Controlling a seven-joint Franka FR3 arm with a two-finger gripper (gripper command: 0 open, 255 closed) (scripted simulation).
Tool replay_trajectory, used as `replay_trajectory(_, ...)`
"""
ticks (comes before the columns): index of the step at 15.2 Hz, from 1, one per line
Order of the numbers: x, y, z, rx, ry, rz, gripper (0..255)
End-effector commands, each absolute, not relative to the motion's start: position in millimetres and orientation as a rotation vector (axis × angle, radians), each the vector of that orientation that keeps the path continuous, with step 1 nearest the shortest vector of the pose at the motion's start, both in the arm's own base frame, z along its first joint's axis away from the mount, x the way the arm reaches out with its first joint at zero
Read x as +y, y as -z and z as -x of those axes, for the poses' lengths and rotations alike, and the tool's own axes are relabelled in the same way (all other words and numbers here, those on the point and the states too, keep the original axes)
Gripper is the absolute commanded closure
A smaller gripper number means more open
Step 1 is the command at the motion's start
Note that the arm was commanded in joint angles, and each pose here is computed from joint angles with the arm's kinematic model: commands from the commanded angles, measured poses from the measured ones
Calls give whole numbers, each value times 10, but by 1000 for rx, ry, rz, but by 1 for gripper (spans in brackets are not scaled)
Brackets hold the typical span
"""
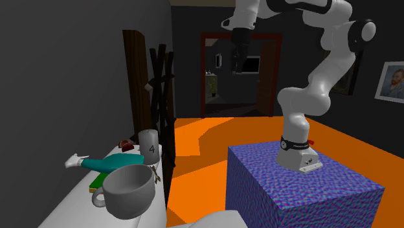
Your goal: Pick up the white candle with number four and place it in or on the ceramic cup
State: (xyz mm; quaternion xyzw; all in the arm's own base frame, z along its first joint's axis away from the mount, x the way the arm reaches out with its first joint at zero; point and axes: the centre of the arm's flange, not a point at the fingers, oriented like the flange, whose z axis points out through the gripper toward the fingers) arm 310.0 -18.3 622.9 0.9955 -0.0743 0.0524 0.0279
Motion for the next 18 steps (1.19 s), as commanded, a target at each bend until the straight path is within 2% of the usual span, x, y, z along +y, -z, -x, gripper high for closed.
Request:
replay_trajectory(1,-183,-6229,-3100,-229,-162,-3073,0)
replay_trajectory(18,-782,-4956,-4826,393,-233,-3145,0)
